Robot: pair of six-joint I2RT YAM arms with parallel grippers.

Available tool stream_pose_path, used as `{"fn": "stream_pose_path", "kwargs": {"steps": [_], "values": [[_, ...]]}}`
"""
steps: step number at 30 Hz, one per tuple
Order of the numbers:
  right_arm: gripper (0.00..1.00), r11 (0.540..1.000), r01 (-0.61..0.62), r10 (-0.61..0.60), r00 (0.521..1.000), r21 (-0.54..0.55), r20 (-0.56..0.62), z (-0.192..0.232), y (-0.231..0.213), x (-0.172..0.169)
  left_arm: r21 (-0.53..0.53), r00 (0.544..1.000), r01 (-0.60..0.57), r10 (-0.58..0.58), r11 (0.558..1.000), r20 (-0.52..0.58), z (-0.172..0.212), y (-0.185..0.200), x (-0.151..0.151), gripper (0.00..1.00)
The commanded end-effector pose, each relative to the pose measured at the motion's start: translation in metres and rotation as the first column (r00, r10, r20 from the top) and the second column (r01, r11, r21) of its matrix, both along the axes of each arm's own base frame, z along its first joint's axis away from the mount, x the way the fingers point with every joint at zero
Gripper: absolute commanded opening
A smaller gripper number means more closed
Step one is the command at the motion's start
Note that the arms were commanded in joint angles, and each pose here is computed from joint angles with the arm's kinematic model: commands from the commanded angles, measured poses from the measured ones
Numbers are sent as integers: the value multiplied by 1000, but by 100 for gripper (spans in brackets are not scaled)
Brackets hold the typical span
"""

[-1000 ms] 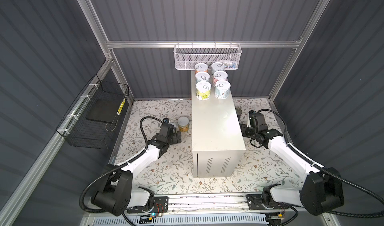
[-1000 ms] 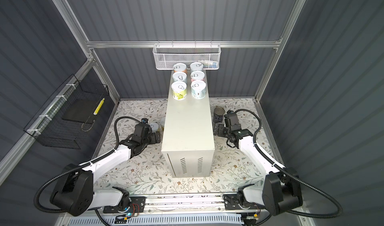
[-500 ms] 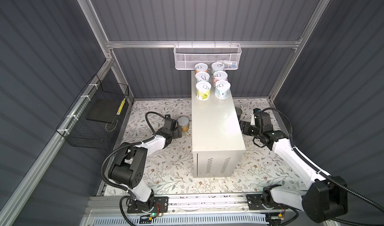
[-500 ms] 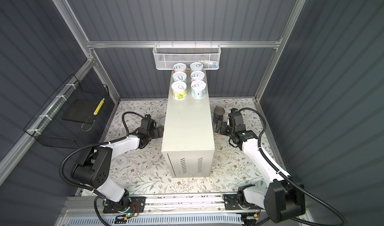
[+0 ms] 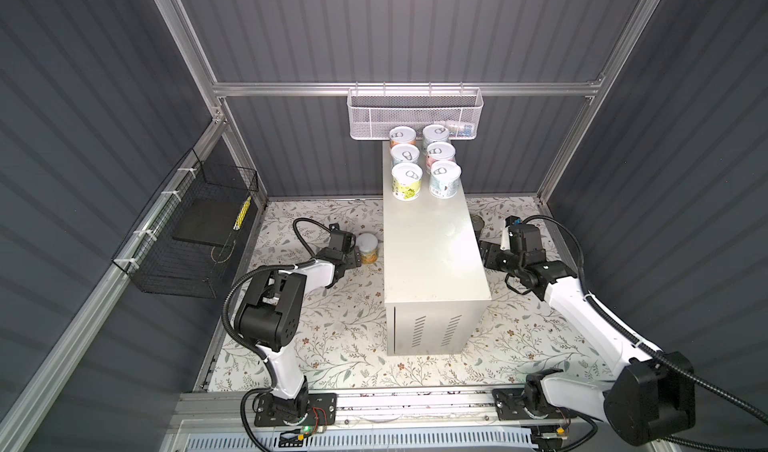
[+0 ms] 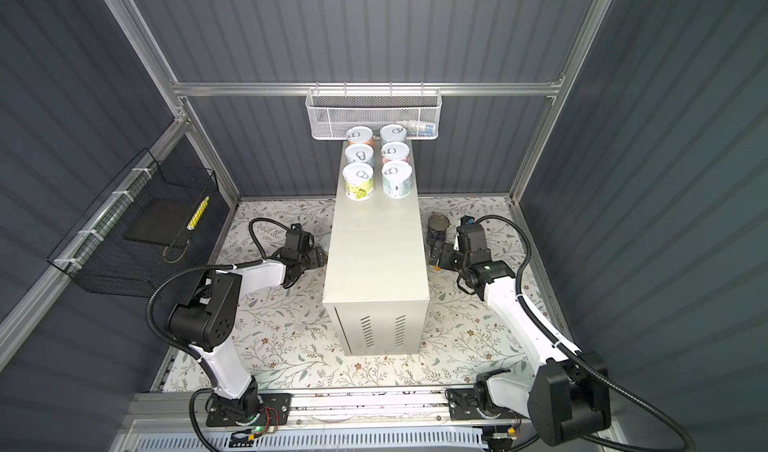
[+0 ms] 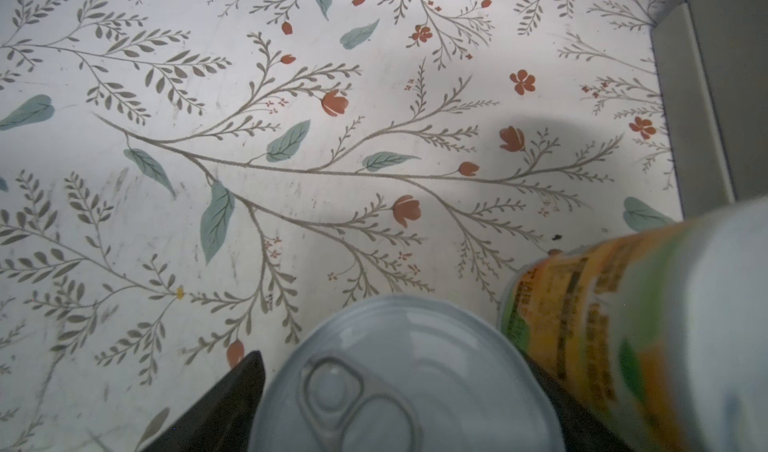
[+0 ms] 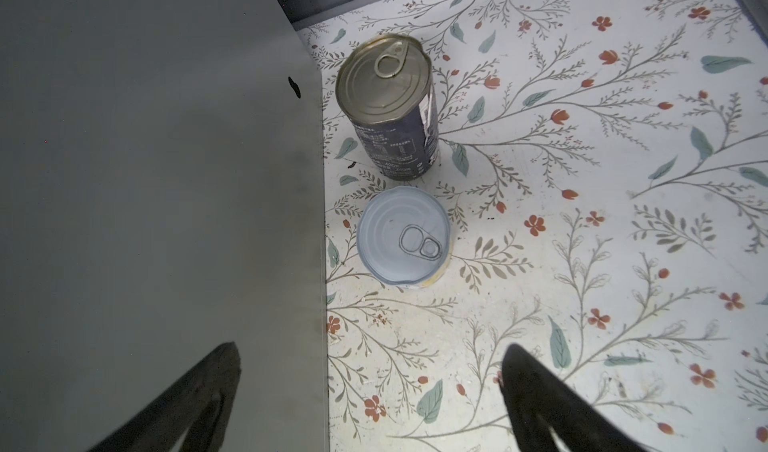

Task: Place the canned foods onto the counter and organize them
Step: 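Lower the left gripper and close it on a white-lidded yellow can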

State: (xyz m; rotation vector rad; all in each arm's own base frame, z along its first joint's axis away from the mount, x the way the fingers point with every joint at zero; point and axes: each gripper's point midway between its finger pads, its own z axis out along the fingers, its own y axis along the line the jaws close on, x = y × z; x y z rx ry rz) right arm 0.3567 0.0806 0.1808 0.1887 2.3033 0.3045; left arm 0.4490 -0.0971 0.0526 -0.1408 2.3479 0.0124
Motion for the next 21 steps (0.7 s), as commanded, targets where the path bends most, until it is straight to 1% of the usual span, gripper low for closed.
{"fn": "stream_pose_path", "kwargs": {"steps": [1,8,14,17,21], "values": [[99,1000,3,-3,1000,13,11,5,1,2,6,1000,-20,20,1000,24,5,3,11,91],[99,1000,3,-3,1000,18,10,4,1,2,12,999,-36,36,999,1,-5,6,6,90],[99,1000,2,-2,1000,21,0,1,2,2,35,998,-61,62,998,-9,-7,12,2,86],[99,1000,4,-4,1000,24,-3,1,2,1,47,996,-89,89,995,-5,-4,20,-1,86],[99,1000,-4,4,1000,25,3,2,3,1,37,996,-85,85,996,-7,-4,23,-3,86]]}}
